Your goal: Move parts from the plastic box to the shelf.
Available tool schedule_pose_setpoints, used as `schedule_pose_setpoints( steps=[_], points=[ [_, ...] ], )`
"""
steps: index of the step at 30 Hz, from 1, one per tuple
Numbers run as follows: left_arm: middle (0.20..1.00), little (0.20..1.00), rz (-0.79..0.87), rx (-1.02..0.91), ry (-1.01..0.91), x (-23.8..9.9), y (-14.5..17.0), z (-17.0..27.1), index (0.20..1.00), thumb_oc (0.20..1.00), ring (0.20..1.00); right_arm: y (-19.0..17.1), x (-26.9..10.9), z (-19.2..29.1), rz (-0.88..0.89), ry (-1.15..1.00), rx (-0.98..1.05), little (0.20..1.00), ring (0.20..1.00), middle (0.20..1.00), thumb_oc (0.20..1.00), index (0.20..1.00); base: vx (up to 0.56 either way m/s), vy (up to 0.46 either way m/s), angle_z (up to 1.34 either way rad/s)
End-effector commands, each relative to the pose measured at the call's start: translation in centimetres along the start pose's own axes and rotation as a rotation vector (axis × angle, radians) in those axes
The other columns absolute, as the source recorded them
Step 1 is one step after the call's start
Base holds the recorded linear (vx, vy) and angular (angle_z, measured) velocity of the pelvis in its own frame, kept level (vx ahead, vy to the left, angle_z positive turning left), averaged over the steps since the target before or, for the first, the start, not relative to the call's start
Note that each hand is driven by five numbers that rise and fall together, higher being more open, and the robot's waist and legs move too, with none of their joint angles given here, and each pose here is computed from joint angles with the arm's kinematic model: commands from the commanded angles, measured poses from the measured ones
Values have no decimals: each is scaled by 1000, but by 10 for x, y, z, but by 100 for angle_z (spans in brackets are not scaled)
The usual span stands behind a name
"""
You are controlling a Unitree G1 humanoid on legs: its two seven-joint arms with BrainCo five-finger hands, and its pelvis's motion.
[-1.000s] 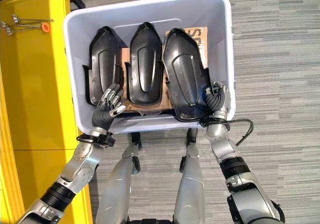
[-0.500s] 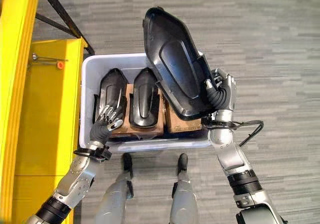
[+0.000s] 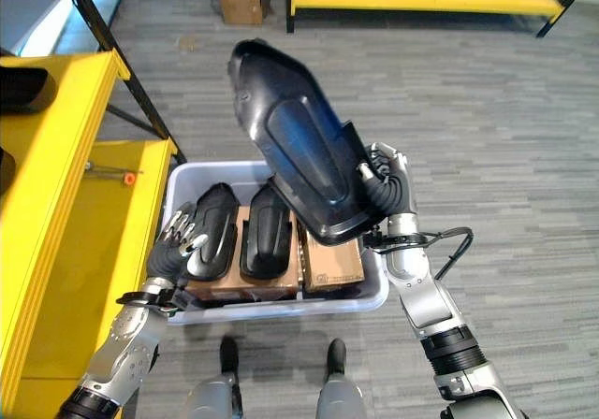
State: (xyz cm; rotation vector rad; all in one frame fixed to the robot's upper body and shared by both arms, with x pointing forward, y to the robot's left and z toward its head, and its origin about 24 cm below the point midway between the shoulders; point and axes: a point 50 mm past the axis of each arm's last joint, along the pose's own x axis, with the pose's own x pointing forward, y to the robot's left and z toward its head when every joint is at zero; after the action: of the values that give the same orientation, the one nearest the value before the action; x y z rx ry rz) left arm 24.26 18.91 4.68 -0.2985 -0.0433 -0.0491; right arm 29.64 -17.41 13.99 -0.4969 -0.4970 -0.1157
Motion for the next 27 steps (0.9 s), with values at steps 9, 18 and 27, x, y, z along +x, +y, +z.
schedule_pose_setpoints(
  steps=[9, 18, 27],
  points=[
    [1000, 1000, 186, -59, -17, -29, 28, -6, 1000, 1000, 1000, 10, 20, 53, 26, -245, 212, 200, 200, 200, 200, 200, -55, -160, 19],
    [1000, 1000, 197, -59, -38, -23, 26, -6, 1000, 1000, 1000, 11, 32, 59, 0, -263, 190, 200, 200, 200, 200, 200, -219, -104, 105],
    [1000, 1000, 119, -28, -25, -13, 12, -7, 1000, 1000, 1000, -14, 15, 30, -106, -134, 167, 200, 200, 200, 200, 200, -12, 187, 112]
  ],
)
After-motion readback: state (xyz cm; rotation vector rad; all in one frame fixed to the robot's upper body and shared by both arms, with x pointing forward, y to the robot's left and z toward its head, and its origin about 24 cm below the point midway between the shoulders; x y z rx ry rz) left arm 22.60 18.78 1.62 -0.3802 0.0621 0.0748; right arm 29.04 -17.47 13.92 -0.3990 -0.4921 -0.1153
